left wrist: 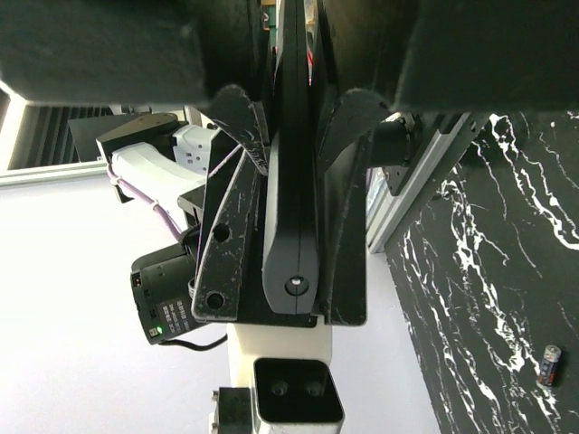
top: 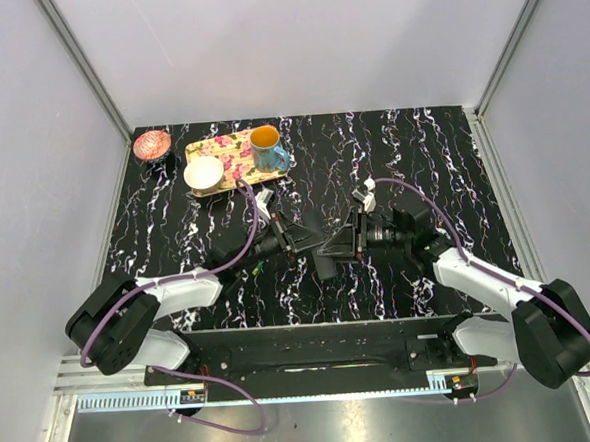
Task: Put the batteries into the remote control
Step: Load the battery cover into the remote control.
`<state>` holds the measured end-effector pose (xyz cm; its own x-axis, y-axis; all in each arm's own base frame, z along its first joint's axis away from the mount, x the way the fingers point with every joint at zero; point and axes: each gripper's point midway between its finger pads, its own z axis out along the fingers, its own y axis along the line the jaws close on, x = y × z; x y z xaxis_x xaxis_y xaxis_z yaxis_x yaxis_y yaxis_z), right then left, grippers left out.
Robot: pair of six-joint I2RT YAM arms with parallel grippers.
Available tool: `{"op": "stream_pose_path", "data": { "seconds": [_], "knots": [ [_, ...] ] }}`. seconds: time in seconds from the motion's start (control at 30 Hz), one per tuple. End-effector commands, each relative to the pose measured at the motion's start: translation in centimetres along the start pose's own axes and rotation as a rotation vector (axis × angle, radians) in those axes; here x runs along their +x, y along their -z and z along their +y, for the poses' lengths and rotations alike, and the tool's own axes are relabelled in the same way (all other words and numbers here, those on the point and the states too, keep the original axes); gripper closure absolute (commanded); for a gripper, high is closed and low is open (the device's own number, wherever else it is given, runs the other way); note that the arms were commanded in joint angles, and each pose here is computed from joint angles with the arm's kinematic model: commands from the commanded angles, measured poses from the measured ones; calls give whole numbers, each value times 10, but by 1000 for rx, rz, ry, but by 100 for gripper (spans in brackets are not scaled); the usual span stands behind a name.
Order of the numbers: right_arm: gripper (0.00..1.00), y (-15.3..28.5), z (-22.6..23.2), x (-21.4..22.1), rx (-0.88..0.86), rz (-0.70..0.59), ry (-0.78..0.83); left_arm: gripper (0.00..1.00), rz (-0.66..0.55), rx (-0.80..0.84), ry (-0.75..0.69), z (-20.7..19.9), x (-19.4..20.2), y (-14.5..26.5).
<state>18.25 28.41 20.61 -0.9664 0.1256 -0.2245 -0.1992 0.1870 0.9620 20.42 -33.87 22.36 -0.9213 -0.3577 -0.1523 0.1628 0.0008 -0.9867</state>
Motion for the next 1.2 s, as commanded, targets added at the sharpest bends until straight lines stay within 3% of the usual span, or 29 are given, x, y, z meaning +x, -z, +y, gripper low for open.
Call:
{"op": "stream_pose_path", "data": {
  "seconds": [0.0,0.17,0.3,0.53,0.67,0.8,1.0,1.17],
  "knots": [
    [47,0,12,-29,12,-101,51,100,43,156,-71,-43,11,5],
    [39,-2,26,-37,-11,-98,85,100,38,142,-82,-40,12,8],
    [22,4,33,-31,17,-60,117,100,20,126,-103,-40,5,6],
    [6,26,39,-10,102,-25,205,100,-30,122,-117,-41,-24,3],
    [5,40,35,-15,200,-108,261,100,-73,97,-123,-33,-48,6],
    [5,70,8,-49,456,-350,312,100,-88,36,-138,-19,-60,11],
    [5,108,-29,-76,734,-516,344,100,-50,-332,-237,39,-67,19],
    [6,115,-50,-79,830,-509,356,100,-38,-659,-334,92,-84,40]
  ]
}}
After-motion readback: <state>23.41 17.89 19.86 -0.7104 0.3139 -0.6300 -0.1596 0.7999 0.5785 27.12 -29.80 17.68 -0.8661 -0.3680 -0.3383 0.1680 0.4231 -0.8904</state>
